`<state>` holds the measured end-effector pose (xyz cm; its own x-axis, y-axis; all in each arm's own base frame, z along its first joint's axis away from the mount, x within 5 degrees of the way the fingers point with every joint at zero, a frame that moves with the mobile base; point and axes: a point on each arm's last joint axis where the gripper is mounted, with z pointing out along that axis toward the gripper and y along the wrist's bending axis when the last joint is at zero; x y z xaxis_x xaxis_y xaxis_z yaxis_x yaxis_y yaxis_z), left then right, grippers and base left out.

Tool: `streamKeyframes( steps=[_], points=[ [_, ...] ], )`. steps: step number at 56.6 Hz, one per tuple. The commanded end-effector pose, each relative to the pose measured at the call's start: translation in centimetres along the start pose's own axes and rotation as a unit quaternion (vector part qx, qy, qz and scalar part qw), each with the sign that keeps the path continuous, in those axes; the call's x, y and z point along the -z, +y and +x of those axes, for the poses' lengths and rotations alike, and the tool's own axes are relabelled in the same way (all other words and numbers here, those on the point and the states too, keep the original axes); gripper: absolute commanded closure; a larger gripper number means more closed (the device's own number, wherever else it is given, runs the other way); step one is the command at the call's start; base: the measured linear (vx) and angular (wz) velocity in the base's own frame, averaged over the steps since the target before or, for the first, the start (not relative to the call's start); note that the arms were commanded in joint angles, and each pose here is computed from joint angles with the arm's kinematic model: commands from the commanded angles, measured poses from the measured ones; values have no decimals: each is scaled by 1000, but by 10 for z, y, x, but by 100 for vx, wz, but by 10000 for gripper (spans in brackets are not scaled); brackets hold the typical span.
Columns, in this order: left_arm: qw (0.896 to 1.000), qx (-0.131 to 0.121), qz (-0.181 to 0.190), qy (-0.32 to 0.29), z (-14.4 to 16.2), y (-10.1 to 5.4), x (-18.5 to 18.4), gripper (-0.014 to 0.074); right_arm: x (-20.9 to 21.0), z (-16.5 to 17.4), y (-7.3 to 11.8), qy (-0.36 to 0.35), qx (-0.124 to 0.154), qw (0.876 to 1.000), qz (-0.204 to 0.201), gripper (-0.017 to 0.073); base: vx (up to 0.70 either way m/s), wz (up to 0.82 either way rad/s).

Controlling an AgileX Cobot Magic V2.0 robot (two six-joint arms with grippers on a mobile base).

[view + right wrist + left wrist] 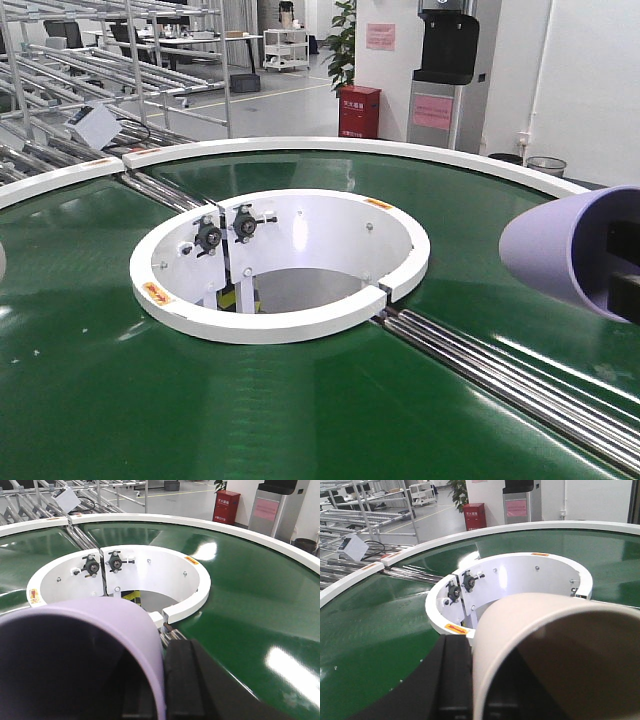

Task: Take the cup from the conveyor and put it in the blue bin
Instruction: 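Hold both cups raised while the base drives toward the steel cart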

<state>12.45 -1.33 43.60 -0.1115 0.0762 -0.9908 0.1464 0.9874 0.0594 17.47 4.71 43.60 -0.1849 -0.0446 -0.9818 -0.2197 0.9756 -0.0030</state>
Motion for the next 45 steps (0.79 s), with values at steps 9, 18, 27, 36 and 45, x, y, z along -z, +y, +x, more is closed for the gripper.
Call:
streamKeyframes(
  steps=[9,18,27,36,45],
  points=[
    [998,7,-8,-57,-16,1,5,600,9,-19,0,-67,5,998,-5,568,-17,-7],
    [998,7,-8,-57,-16,1,5,600,9,-19,0,-67,5,998,-5,568,-20,-6],
    [998,7,-8,-57,-16,1,5,600,9,-19,0,-67,5,998,-5,568,-23,-2],
    [998,7,-8,-57,-16,1,5,600,9,-19,0,-67,5,998,-5,568,-26,-5],
    [998,7,-8,-57,-16,1,5,600,9,-19,0,-67,5,998,-5,568,-25,-12]
  ],
)
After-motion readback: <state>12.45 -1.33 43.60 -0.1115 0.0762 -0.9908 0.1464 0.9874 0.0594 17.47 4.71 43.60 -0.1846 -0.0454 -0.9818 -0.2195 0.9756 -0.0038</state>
